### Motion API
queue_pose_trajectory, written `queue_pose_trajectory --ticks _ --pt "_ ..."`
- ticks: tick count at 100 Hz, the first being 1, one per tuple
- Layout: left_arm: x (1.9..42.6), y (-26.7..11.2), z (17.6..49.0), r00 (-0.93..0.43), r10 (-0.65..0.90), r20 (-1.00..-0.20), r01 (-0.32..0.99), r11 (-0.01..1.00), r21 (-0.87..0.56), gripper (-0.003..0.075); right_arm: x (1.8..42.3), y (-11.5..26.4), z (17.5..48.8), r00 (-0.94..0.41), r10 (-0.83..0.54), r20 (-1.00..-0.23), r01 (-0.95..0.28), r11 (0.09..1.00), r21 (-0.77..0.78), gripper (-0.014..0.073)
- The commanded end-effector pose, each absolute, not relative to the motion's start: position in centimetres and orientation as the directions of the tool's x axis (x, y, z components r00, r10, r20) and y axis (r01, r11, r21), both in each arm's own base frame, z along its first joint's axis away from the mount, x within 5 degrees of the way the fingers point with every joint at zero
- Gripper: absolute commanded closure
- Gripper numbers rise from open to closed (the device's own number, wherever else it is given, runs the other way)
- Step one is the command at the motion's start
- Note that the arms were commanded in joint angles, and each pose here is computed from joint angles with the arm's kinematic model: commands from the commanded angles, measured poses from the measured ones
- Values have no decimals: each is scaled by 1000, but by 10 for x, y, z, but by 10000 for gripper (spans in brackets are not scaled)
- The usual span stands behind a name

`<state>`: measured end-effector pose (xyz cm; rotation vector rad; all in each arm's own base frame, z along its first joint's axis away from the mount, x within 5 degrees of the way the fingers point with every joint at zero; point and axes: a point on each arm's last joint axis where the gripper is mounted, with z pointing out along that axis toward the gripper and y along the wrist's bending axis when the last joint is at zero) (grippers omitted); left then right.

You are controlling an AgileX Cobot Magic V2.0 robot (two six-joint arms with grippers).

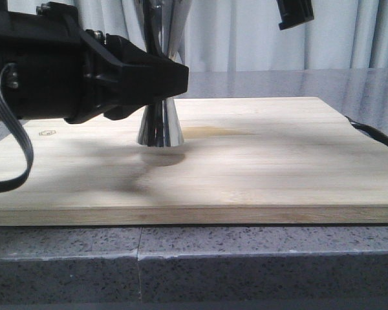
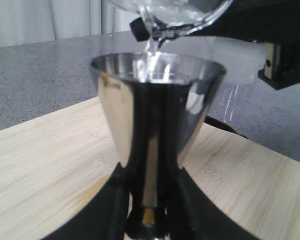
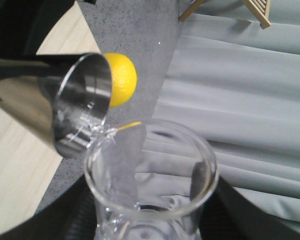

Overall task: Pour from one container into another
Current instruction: 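Tilt the beaker upright and move it back with the right gripper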

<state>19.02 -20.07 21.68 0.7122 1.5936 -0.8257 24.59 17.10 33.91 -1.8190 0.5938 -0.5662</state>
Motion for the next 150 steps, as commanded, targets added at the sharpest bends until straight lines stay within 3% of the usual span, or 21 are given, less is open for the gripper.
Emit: queue_pose_trajectory --ticks 1,43,55,90,107,116,134,150 --pt "190 -202 242 -88 -112 -990 826 547 -136 660 240 167 363 751 -649 121 -61 -250 -966 319" --pt "190 -202 242 -88 -112 -990 826 547 -136 660 240 167 363 751 -649 121 -61 -250 -966 319" --pt "190 -202 242 -88 -112 -990 826 547 -136 660 241 168 364 748 -659 79 -85 -214 -973 319" --pt "190 -202 242 -88 -112 -990 826 547 -136 660 242 167 365 654 -698 -291 -347 65 -936 319" --pt "190 -202 242 -88 -112 -990 826 547 -136 660 248 161 367 441 -677 -589 -503 358 -787 319" --pt "190 -202 242 -88 -112 -990 826 547 -136 660 252 157 368 324 -626 -709 -537 495 -683 319" --pt "190 -202 242 -88 -112 -990 826 547 -136 660 259 145 368 182 -549 -816 -523 648 -553 319" --pt "190 -202 242 -88 -112 -990 826 547 -136 660 274 117 369 67 -398 -915 -507 776 -375 319"
